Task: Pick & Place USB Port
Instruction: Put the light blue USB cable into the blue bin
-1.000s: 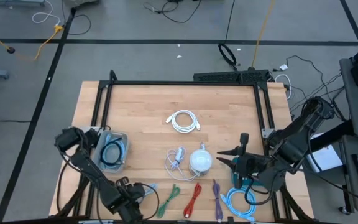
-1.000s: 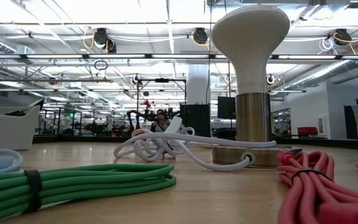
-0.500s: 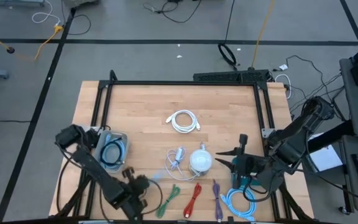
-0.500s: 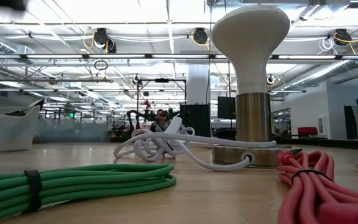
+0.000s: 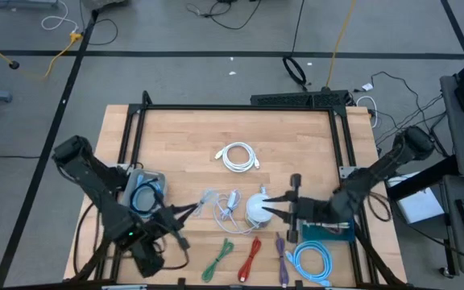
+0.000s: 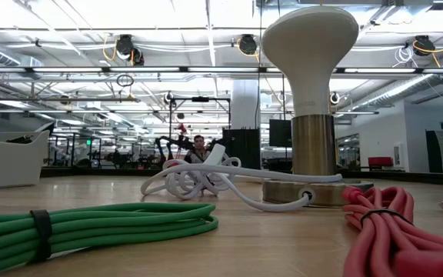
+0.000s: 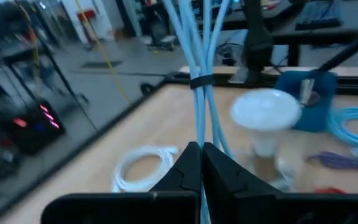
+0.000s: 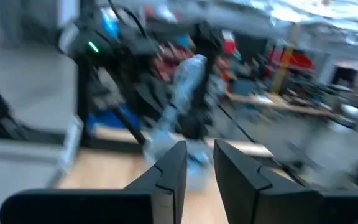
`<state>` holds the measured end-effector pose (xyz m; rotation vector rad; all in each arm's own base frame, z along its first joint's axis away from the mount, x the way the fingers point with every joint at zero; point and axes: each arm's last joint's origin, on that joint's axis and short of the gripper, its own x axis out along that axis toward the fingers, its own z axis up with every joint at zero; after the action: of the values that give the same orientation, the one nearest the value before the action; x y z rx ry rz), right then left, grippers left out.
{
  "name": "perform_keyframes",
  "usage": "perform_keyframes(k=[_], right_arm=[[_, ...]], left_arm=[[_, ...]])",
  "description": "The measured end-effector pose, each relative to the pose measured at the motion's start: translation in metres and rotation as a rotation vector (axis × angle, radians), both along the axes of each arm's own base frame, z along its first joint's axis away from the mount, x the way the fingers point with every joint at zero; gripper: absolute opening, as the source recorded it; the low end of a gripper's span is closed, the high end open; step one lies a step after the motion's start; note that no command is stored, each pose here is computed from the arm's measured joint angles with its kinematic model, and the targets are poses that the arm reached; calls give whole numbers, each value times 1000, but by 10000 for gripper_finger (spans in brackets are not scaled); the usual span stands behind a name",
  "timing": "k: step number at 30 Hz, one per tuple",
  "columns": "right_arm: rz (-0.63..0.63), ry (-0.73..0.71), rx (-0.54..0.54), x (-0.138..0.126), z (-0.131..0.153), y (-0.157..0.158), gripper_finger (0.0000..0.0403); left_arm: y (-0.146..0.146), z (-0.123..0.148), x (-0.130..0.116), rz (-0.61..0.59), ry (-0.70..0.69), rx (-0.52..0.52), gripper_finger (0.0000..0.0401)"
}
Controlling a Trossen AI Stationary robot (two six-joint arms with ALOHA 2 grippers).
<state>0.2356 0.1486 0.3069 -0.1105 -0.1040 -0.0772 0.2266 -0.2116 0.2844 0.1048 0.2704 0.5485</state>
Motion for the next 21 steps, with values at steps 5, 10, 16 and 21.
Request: perform_keyframes(k=[5, 10, 16, 21], right_arm=[[181, -89, 121, 19, -8, -33, 79], [281, -119, 223, 37, -16, -49, 123], [291, -137, 254, 46, -24, -48, 208], [293, -174, 251, 50, -27, -47, 259]], left_arm=[[0, 14, 34, -62, 17, 106, 1], [9, 21, 60, -112, 19, 173, 1], [29, 21, 79, -151, 35, 148, 0], [43, 21, 90, -184, 37, 109, 0]])
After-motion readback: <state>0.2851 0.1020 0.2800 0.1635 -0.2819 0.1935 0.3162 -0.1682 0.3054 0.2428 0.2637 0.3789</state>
